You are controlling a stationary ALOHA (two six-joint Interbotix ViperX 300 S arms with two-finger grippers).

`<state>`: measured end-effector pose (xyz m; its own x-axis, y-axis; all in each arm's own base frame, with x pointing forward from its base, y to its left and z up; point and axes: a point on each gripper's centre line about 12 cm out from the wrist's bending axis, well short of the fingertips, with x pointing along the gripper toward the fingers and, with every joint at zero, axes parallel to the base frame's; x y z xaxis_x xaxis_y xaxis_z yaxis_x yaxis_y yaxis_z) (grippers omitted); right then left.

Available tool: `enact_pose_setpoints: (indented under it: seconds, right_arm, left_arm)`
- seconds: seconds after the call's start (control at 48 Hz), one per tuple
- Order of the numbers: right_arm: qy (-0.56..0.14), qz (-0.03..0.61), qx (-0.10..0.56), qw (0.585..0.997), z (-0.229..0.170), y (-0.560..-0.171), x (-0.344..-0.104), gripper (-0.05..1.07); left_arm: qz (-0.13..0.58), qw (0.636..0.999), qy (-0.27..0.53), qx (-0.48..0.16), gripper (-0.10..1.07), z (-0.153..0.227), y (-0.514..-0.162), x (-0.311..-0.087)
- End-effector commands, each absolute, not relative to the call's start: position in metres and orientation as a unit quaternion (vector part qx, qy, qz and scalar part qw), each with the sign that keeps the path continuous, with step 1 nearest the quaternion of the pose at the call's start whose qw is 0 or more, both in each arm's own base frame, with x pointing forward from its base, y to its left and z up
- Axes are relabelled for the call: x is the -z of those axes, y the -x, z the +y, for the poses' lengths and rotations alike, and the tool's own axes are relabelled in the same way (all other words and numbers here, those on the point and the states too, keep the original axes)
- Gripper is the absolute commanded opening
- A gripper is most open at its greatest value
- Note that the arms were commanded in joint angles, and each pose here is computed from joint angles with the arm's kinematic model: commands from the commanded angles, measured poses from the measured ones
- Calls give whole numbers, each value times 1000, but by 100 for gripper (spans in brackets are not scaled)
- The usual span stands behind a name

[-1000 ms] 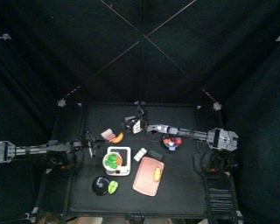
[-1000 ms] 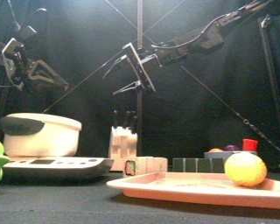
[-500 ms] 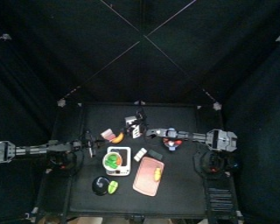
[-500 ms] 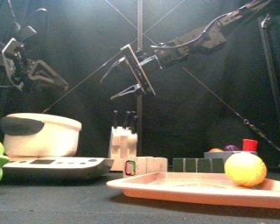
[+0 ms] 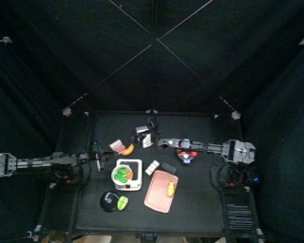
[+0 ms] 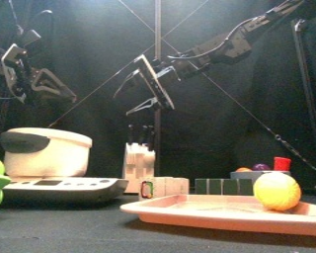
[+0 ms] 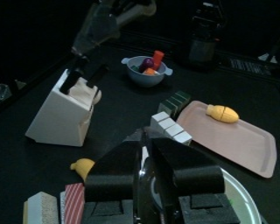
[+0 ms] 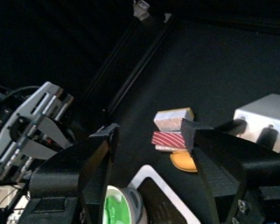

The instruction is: Grab cleaver

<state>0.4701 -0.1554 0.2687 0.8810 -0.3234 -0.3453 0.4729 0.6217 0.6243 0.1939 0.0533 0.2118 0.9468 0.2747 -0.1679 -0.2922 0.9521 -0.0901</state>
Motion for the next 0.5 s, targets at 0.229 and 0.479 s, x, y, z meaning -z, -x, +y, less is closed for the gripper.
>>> enact_pose_setpoints:
  seconds: [0.229, 0.479]
  right_arm:
    - [-299, 115, 96, 943, -104, -486, -312, 91]
    - [-295, 102, 10, 950, -68, -495, -348, 92]
  left_arm:
    - [71, 985, 56, -145, 54, 54, -195, -216]
    - [70, 985, 55, -145, 54, 54, -196, -216]
